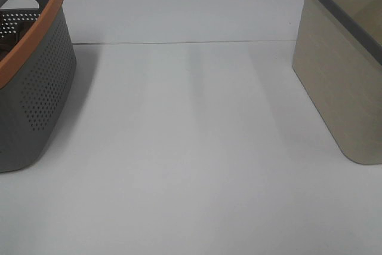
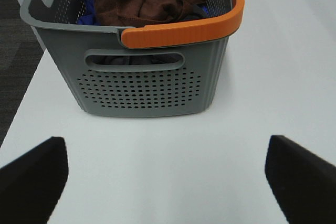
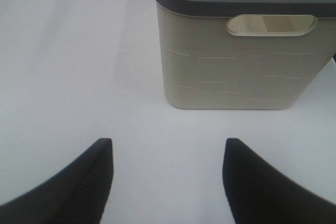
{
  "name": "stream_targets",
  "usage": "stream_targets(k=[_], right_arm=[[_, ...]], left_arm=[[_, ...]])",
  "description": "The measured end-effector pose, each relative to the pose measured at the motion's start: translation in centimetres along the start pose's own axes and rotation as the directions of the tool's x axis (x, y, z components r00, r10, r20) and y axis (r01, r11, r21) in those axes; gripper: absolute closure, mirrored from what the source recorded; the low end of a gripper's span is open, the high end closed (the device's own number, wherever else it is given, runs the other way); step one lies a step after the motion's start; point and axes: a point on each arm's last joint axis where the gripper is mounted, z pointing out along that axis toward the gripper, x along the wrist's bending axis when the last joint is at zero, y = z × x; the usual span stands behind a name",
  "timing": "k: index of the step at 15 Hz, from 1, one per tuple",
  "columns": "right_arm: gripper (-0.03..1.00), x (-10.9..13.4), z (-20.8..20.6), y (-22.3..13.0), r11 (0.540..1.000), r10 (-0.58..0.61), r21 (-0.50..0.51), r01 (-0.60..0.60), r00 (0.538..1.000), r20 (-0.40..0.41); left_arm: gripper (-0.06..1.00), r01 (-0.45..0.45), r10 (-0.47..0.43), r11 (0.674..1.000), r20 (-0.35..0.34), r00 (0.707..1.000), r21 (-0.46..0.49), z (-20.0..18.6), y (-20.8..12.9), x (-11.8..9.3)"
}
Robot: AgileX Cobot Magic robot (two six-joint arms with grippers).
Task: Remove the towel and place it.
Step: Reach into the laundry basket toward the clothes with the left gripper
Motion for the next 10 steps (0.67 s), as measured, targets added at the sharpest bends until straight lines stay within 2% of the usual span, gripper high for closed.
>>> stream_targets(k=[10], right_arm=[[0.37, 0.00, 0.00, 0.00, 1.000, 0.000, 0.000, 0.000, 1.000, 0.000]], left_arm=[[-0.02, 0.000, 0.000, 1.000, 0.000, 1.000, 0.000, 0.00, 0.00, 0.00]])
